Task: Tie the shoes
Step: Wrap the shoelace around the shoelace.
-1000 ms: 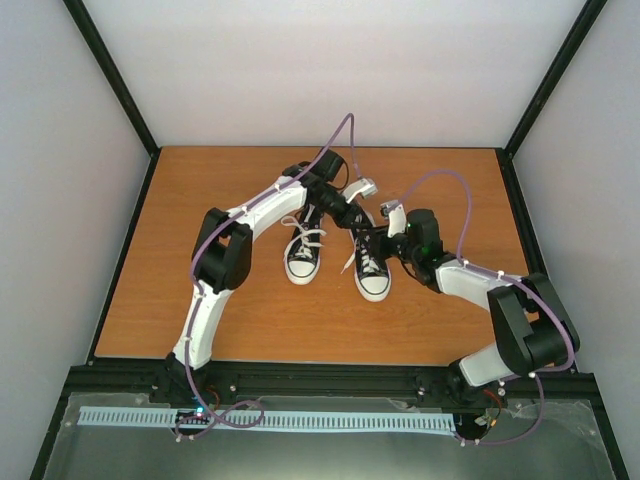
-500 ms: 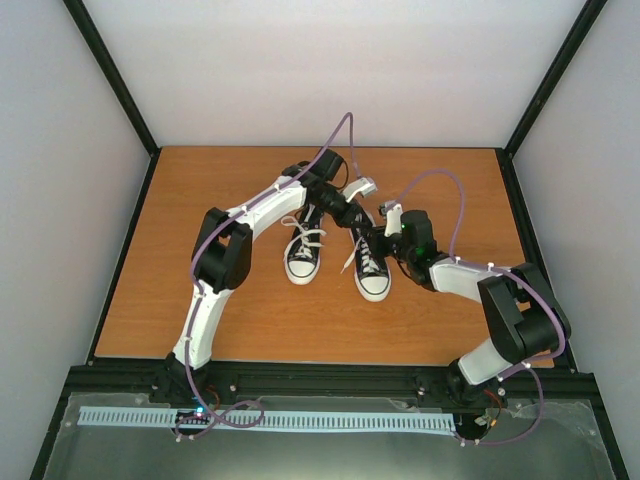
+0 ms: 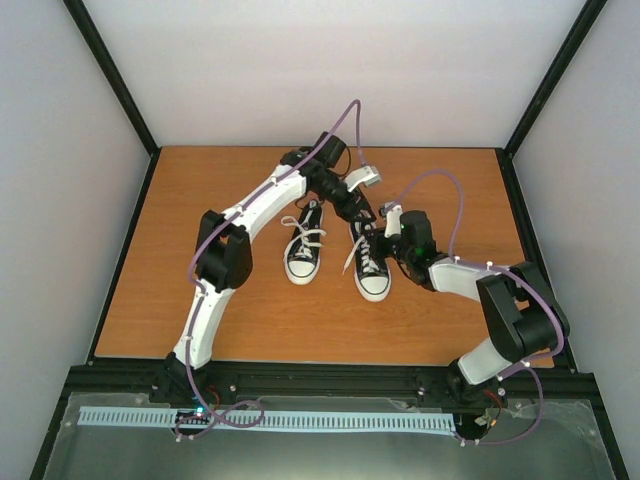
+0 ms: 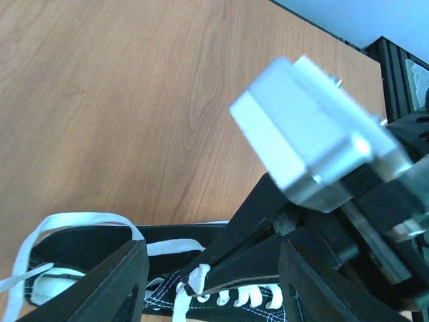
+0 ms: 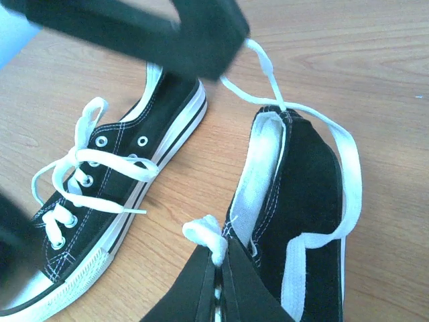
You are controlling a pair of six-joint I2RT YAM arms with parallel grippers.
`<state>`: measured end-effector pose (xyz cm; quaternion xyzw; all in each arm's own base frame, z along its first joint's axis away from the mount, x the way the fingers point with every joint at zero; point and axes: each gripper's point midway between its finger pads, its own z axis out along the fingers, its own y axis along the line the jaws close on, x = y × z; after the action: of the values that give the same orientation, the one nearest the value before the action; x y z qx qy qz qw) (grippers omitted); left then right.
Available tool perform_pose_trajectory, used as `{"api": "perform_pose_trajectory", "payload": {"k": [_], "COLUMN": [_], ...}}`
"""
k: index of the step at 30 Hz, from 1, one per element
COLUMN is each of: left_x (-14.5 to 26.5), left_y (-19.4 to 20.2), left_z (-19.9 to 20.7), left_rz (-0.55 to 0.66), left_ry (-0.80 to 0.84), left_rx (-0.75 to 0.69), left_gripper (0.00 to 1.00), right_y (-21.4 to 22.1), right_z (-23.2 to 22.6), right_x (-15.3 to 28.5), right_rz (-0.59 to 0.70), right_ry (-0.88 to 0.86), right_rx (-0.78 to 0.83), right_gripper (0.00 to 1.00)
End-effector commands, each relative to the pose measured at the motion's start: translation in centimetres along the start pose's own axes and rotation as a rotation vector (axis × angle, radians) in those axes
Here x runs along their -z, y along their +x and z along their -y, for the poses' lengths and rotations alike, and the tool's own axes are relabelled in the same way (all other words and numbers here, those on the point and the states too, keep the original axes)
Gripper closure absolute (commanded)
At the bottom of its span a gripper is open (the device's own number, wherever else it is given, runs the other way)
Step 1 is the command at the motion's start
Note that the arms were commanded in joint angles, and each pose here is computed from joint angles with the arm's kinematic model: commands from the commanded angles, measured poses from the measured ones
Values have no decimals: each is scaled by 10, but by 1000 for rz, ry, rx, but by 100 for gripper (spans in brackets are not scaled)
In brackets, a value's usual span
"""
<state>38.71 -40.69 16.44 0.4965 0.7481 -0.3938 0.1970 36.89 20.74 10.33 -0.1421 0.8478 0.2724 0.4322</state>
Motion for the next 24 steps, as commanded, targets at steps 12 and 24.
{"api": "perform_pose_trajectory", "payload": {"k": [12,24], "left_x": [24,4], "left_y": [38,17], "left_z": [-104,-96], "left_rz": [-192,-61], "left_ry": [-369,-248], "left_rx": [-125,-78], "left_gripper": [34,37], "right_y": [-15,-13], "right_z": [-6,-6], "right_x": [-4,-5], "right_rz": [37,23], "right_ry": [-19,-21], "right_rx": [28,36], "right_gripper": [97,97]}}
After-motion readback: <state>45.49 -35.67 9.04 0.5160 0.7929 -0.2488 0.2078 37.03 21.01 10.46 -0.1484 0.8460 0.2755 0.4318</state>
